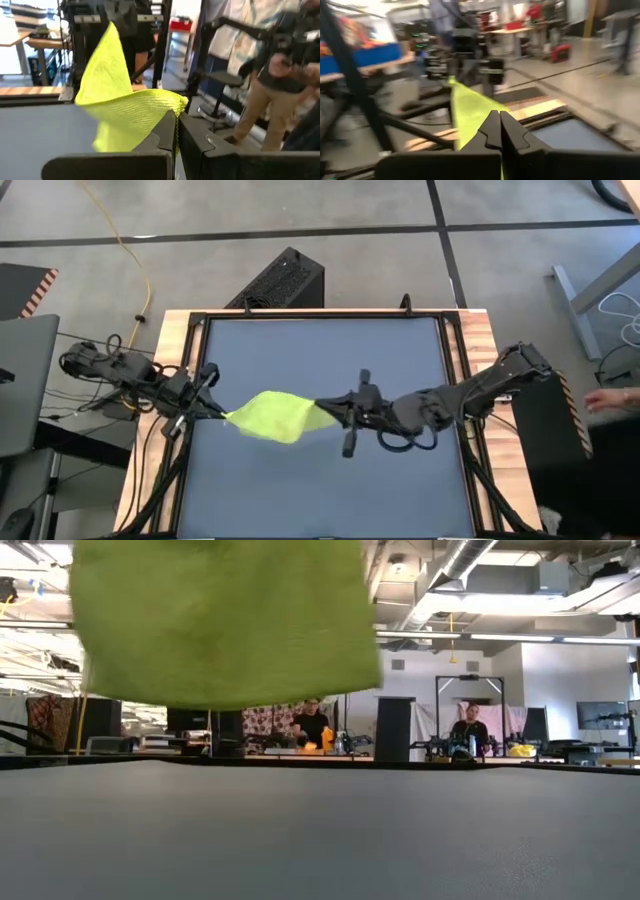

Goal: Roll towel
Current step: Roll the green towel

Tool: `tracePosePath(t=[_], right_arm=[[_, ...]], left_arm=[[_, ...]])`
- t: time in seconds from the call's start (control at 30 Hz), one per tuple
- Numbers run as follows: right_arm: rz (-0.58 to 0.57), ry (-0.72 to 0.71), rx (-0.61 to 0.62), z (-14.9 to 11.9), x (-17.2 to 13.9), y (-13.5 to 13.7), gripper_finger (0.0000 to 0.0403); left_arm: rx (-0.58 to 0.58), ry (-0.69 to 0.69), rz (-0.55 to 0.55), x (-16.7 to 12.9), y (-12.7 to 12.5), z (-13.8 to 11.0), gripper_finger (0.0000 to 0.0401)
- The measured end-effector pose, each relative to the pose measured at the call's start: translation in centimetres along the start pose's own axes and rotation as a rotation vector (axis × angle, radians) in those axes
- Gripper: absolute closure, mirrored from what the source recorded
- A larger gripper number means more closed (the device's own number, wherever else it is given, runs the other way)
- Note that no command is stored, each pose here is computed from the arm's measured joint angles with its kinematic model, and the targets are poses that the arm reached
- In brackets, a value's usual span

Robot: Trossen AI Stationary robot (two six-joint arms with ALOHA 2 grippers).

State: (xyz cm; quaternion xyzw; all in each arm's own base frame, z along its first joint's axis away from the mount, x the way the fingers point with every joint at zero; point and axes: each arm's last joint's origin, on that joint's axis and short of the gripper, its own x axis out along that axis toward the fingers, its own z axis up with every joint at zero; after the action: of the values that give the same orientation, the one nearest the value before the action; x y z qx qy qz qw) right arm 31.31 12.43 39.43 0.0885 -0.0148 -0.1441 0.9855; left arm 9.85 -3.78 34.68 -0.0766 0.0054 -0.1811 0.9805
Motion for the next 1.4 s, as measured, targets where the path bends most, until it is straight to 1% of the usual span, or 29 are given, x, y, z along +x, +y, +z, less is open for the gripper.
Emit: tracePosePath(t=[0.13, 0.23, 0.3, 0.4, 0.47, 0.53, 0.63, 0.7, 0.77, 0.83, 0.87, 0.97, 1.03, 1.1, 1.17, 1.23, 1.3, 1.4], right_arm=[[-0.13, 0.035, -0.069, 0.3, -0.3, -1.5, 0.0394], [-0.218, 0.082, -0.12, 0.3, 0.2, -3.3, 0.0394], [-0.272, 0.114, -0.168, 0.1, 1.0, -4.8, 0.0394], [-0.339, 0.154, -0.249, 0.1, 2.1, -7.1, 0.0394], [-0.355, 0.178, -0.288, 0.3, 2.8, -8.5, 0.0394], [-0.339, 0.196, -0.312, 0.4, 3.4, -9.7, 0.0394], [-0.29, 0.219, -0.322, 0.7, 3.9, -11.1, 0.0394], [-0.255, 0.238, -0.324, 0.9, 3.8, -11.7, 0.0394], [-0.181, 0.292, -0.34, 0.5, 3.5, -11.4, 0.0394], [-0.11, 0.367, -0.328, -0.4, 2.9, -10.5, 0.0394], [-0.074, 0.411, -0.311, -1.0, 2.6, -10.0, 0.0394], [0.049, 0.523, -0.225, -4.4, 1.8, -7.6, 0.0394], [0.072, 0.609, -0.185, -7.8, 1.3, -5.9, 0.0394], [0.085, 0.659, -0.128, -10.9, 0.6, -4.0, 0.0394], [0.085, 0.669, -0.072, -13.2, 0.0, -2.1, 0.0394], [0.069, 0.67, -0.025, -15.0, -0.4, -0.4, 0.0394], [0.045, 0.696, 0.006, -16.6, -0.8, 0.8, 0.0394], [-0.024, 0.713, 0.062, -18.2, -0.5, 1.2, 0.0394]], left_arm=[[0.046, 0.032, 0.072, -0.1, 0.1, 0.8, 0.0401], [0.087, 0.035, 0.17, 0.0, 0.4, 0.8, 0.0401], [0.122, 0.064, 0.28, -0.2, 0.8, 0.5, 0.0401], [0.152, 0.097, 0.48, -0.4, 1.8, 0.2, 0.0401], [0.162, 0.094, 0.567, -0.6, 2.4, 0.3, 0.0401], [0.162, 0.083, 0.625, -0.7, 2.9, 0.5, 0.0401], [0.149, 0.078, 0.664, -0.9, 3.7, 0.6, 0.0401], [0.137, 0.078, 0.66, -1.0, 4.1, 0.5, 0.0401], [0.127, 0.098, 0.622, -0.8, 4.4, -0.1, 0.0401], [0.085, 0.141, 0.538, -0.3, 4.7, -1.5, 0.0401], [0.042, 0.165, 0.483, 0.0, 4.7, -2.4, 0.0401], [-0.146, 0.255, 0.323, 1.1, 4.8, -6.3, 0.0401], [-0.274, 0.299, 0.261, 1.9, 4.7, -9.8, 0.0401], [-0.38, 0.289, 0.202, 2.6, 4.1, -12.8, 0.0401], [-0.454, 0.205, 0.158, 3.0, 3.3, -14.8, 0.0401], [-0.52, 0.129, 0.147, 3.0, 2.4, -16.3, 0.0401], [-0.544, 0.089, 0.167, 3.0, 1.6, -17.1, 0.0401], [-0.543, 0.062, 0.245, 2.8, 0.9, -17.6, 0.0401]])
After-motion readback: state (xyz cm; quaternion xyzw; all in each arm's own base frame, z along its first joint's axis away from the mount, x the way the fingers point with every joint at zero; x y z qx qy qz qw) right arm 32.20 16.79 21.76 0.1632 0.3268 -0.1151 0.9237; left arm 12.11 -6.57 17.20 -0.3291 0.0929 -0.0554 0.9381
